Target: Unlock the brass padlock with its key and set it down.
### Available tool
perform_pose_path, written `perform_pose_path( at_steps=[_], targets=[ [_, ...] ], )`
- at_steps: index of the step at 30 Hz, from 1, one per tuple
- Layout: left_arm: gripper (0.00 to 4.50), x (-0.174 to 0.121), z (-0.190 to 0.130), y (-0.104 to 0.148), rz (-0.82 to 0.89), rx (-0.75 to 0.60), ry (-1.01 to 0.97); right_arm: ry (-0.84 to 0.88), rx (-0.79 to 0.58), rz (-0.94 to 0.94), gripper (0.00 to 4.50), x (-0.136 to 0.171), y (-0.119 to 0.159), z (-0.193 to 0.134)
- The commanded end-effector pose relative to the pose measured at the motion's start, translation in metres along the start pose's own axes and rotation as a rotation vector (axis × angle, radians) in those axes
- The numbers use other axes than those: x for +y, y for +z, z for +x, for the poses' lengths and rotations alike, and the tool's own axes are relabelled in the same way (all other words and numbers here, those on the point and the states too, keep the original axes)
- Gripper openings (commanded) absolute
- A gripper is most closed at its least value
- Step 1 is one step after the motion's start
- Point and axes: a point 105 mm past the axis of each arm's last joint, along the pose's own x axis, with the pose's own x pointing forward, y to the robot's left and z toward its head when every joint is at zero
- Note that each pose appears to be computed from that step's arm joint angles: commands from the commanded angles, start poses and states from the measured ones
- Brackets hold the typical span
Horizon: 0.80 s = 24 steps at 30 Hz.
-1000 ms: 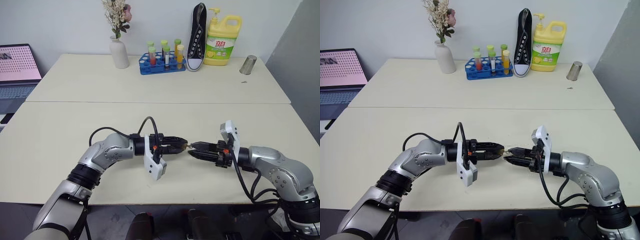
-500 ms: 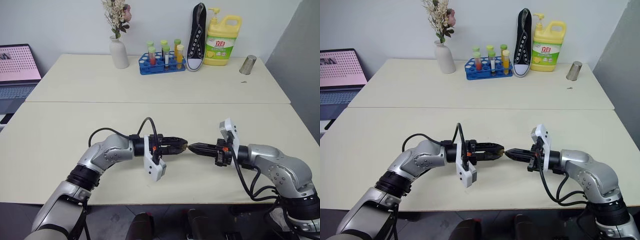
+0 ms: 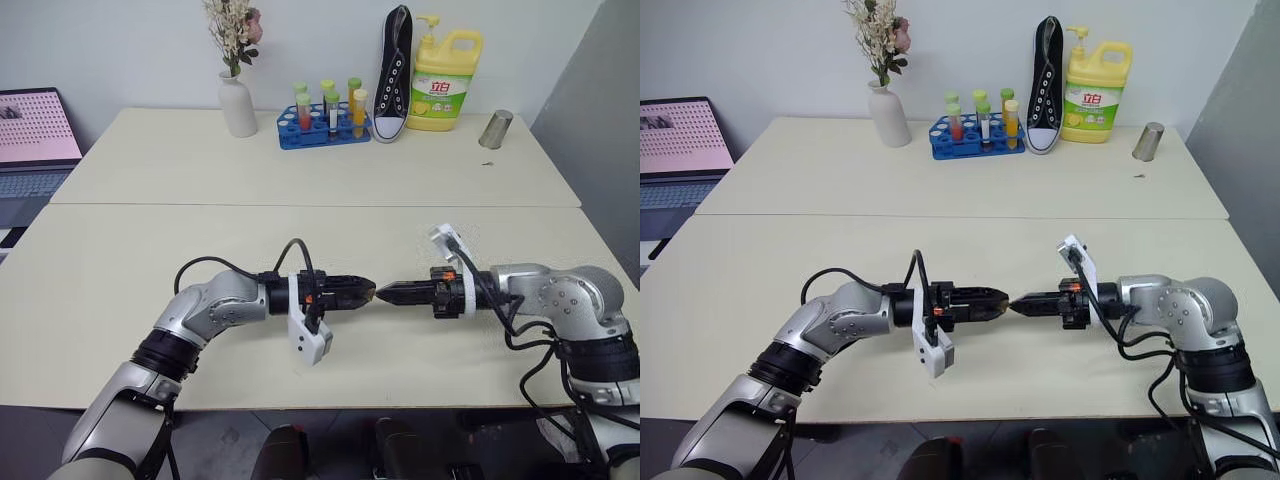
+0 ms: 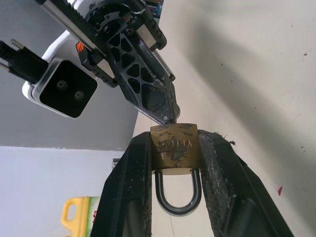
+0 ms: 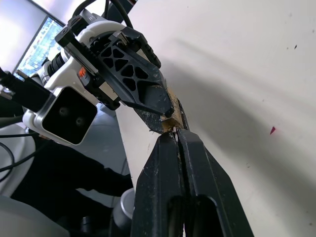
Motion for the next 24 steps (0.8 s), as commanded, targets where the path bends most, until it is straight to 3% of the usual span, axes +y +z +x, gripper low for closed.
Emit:
perform_pose_path(
  at_steps=[1,10,18,24],
  targets=[
    [0.96,0.003,0.003,0.008,0.042,-0.035,0.006,0.017,-0.034,0.037,0.0,0.004,0.018,-0.005],
    [0.96,0.001,0.003,0.011,0.055,-0.043,0.001,0.031,-0.013,0.127,0.0,0.003,0.021,-0.002],
    [0.96,0.001,0.002,0.01,0.04,-0.036,0.011,0.069,-0.009,0.032,0.0,0.014,0.02,0.003],
    [0.96,0.002,0.002,0.009,0.022,-0.025,0.023,0.035,0.007,-0.128,2.04,0.015,0.012,-0.003]
  ],
)
